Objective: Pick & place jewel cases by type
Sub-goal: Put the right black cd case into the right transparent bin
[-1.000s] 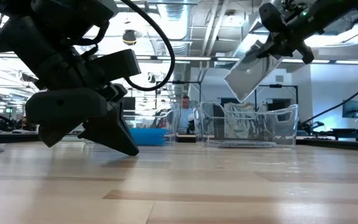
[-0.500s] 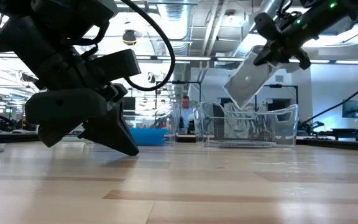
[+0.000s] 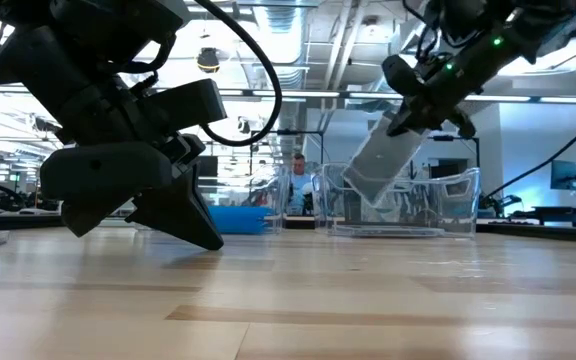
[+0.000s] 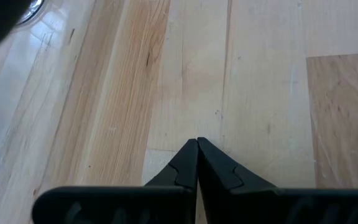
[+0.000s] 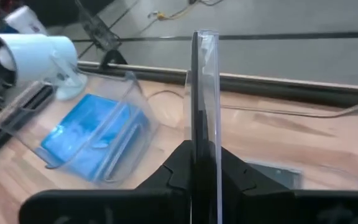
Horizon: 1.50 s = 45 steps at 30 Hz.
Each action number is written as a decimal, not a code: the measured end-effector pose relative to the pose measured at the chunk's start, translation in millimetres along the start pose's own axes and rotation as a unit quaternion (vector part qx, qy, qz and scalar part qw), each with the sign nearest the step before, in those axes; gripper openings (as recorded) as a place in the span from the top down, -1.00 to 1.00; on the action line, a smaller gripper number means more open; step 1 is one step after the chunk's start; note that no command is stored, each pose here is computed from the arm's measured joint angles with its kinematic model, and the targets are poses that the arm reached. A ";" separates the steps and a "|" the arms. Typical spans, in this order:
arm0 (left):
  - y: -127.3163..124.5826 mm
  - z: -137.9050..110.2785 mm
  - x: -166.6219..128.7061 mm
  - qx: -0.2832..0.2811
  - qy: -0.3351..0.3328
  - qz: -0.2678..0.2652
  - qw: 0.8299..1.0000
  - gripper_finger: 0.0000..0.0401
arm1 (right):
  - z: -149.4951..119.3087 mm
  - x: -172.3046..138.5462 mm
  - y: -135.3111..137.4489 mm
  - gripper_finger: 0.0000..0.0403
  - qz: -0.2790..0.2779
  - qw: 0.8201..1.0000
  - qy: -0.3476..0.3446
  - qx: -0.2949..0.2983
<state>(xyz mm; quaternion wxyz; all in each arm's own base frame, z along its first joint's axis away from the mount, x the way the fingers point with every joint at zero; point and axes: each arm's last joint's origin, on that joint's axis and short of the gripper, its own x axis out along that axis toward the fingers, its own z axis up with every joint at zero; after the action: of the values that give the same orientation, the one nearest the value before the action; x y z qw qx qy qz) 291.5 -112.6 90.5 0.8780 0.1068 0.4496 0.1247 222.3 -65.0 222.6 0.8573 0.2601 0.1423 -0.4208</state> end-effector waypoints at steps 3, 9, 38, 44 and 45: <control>0.0 0.0 0.0 0.000 0.000 0.000 1.000 1.00 | -2.9 7.7 1.1 0.88 0.011 1.000 0.014 0.004; 0.0 -0.1 0.0 0.000 0.001 0.000 1.000 1.00 | -8.8 23.3 -3.5 0.81 0.012 0.998 0.053 0.043; 0.0 0.0 0.0 0.000 0.000 0.000 1.000 1.00 | -12.9 31.0 -0.5 0.83 0.027 0.991 0.068 0.115; 0.0 0.0 0.0 0.000 0.000 0.000 1.000 1.00 | -13.3 31.0 -0.8 0.83 0.024 0.989 0.070 0.128; 0.0 0.0 0.0 0.000 0.000 0.000 1.000 1.00 | -13.3 30.9 -0.8 0.84 0.024 0.989 0.071 0.128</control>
<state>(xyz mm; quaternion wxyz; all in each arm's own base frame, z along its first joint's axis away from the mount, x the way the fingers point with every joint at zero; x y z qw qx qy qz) 291.5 -112.6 90.5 0.8778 0.1069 0.4500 0.1243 240.0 -78.0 197.0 0.8147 0.4001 0.1411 -0.3954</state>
